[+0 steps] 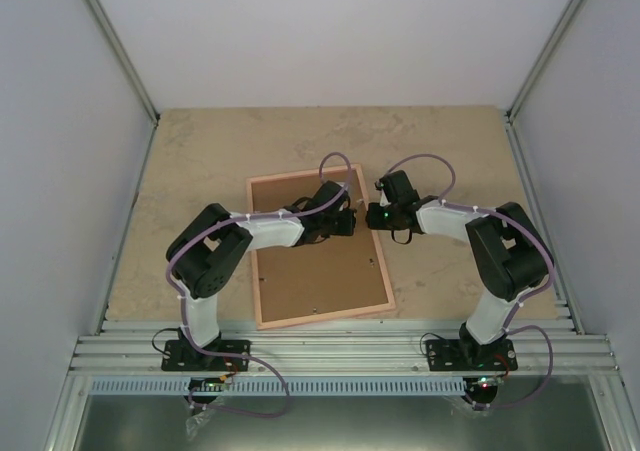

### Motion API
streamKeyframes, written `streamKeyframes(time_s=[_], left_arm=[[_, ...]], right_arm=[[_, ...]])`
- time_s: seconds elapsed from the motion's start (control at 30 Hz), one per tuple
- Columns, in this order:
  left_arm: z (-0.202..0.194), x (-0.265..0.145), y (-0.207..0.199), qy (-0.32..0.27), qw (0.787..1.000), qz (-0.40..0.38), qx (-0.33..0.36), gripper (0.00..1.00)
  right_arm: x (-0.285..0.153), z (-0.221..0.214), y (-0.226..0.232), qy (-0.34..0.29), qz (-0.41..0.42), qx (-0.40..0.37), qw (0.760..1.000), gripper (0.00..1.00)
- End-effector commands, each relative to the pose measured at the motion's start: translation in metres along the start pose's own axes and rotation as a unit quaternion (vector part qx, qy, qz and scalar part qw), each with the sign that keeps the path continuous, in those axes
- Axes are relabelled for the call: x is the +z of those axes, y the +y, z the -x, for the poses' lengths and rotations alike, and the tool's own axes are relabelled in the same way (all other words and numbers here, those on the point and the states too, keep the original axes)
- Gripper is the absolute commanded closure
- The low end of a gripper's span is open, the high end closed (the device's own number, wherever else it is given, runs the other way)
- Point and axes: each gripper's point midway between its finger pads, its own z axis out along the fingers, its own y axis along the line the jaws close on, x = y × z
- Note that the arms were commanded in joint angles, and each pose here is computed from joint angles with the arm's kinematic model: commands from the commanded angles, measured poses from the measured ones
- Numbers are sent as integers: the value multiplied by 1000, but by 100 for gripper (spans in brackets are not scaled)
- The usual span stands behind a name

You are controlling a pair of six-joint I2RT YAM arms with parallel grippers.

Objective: Take the photo out of the frame

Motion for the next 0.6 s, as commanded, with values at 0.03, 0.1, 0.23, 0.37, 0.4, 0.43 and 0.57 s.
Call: streamKeyframes(time_s=[0.03, 0.1, 0.23, 0.37, 0.4, 0.43, 0.57], left_arm=[[12, -5, 39, -44, 995, 66, -55, 100], [12, -2, 38, -44, 995, 61, -64, 100], [12, 2, 41, -54, 994, 60, -80, 100], [14, 0, 46, -67, 991, 70, -93, 100], [15, -2, 45, -69, 991, 69, -93, 100], [15, -2, 44, -67, 991, 66, -93, 100], [10, -8, 38, -60, 992, 45, -98, 100]], right_arm=[[3, -13, -2, 22, 7, 16, 1000, 98], [3, -14, -2, 23, 8, 17, 1000, 98], [4, -15, -2, 25, 8, 17, 1000, 99], [3, -14, -2, 21, 9, 17, 1000, 99], [3, -14, -2, 21, 8, 18, 1000, 99], [3, -13, -3, 21, 6, 19, 1000, 99], [3, -13, -5, 20, 5, 23, 1000, 99]])
